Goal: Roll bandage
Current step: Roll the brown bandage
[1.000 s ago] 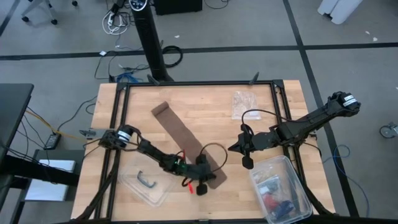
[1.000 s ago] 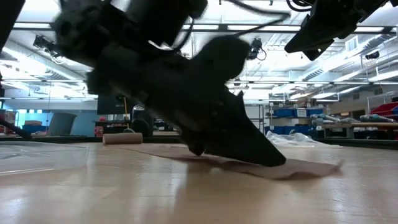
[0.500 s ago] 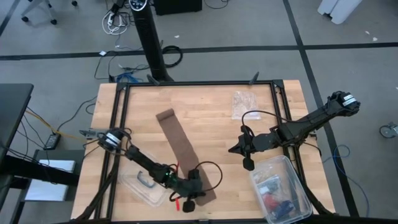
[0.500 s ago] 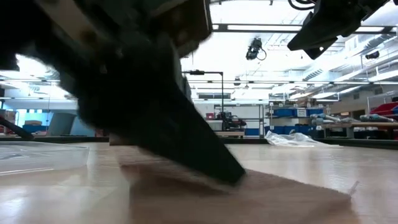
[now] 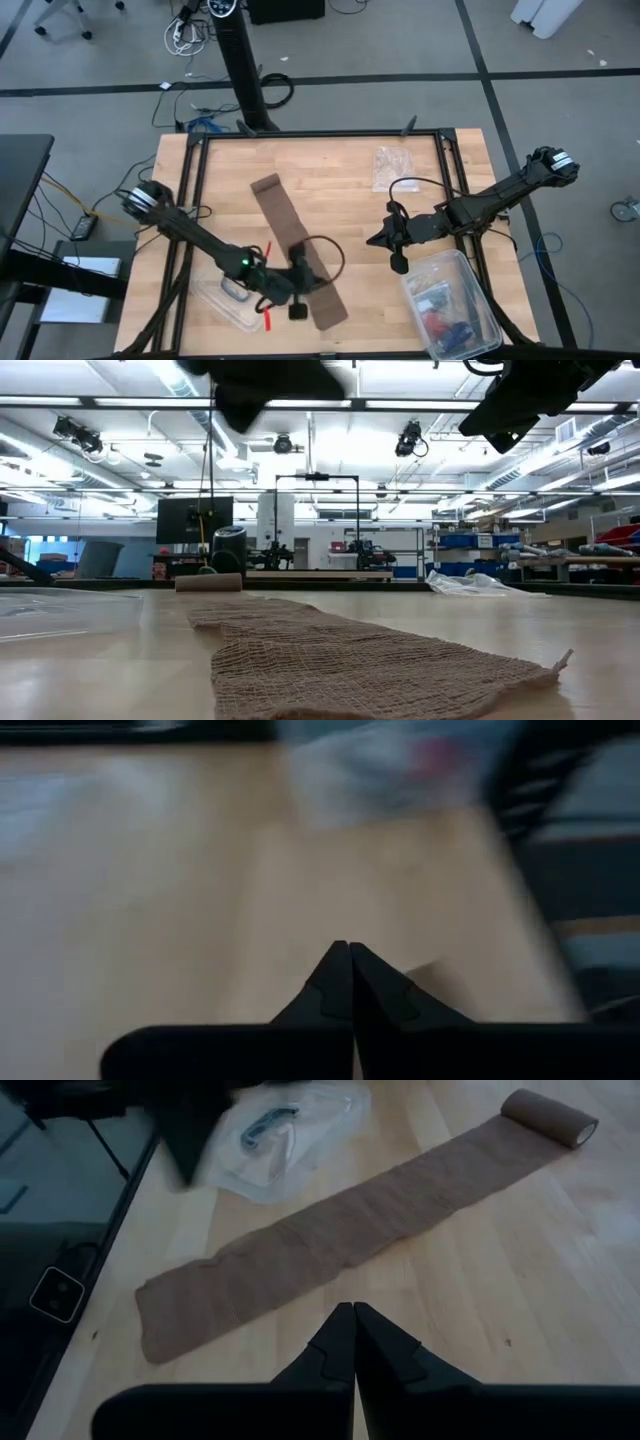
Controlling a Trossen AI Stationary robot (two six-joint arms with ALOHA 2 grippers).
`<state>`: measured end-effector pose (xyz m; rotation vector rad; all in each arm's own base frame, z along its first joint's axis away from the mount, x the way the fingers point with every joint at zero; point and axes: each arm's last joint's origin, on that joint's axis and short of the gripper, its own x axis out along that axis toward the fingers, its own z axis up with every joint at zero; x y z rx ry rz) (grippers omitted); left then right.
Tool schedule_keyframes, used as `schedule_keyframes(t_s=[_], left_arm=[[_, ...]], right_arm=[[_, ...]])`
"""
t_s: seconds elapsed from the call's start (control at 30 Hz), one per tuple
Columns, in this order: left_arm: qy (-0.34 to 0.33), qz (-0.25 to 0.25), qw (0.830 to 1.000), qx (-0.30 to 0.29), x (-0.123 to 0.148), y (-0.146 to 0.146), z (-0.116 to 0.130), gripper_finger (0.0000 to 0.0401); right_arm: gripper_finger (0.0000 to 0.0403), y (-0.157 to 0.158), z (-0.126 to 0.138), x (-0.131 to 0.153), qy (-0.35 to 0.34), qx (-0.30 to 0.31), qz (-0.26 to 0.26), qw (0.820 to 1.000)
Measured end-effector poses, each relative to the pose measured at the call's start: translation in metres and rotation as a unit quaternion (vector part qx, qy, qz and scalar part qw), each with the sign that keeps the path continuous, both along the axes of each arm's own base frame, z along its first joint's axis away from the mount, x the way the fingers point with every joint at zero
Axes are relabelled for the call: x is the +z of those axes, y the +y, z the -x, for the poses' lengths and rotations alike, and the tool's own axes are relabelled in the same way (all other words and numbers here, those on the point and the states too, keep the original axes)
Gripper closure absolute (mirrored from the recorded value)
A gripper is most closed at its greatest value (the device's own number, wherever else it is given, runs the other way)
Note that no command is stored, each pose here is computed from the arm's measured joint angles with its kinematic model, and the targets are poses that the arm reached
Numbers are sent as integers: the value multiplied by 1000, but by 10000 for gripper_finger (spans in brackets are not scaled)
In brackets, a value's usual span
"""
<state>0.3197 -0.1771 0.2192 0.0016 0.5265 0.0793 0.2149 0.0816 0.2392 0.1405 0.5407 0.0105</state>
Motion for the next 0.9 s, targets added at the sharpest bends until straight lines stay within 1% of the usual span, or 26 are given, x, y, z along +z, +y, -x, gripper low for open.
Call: schedule_keyframes(t_s=[0.03,0.1,0.17,0.23,0.3,0.37,0.4,0.5,0.6,0.7,0.77,0.9], left_arm=[[4,-8,1000,20,4,5,5,401],[0,-4,999,46,11,17,17,401],[-15,19,997,68,13,32,29,401],[-30,39,994,95,8,49,45,401],[-53,71,988,130,3,68,61,401],[-72,113,973,185,-7,91,78,401],[-82,133,964,217,-13,102,87,401],[-101,171,931,306,-32,131,111,401],[-107,214,904,356,-48,155,129,401],[-104,244,883,388,-60,171,141,401],[-107,247,874,405,-63,180,145,400],[-98,232,860,444,-63,195,149,394]], right_arm=[[399,0,0,0,0,0,0,1000],[397,0,0,0,0,0,0,1000],[397,0,0,0,0,0,0,1000],[399,0,-1,0,1,-1,1,1000],[401,-2,-1,-1,3,-2,5,1000],[401,-4,-4,-2,1,-8,5,1000],[401,-4,-5,-3,0,-11,5,1000],[401,-7,-12,-6,-2,-13,16,1000],[401,-10,-20,-14,8,-12,28,1000],[401,-13,-30,-23,16,-11,25,1000],[401,-15,-37,-30,22,-11,22,999],[401,-18,-49,-41,23,-7,17,1000]])
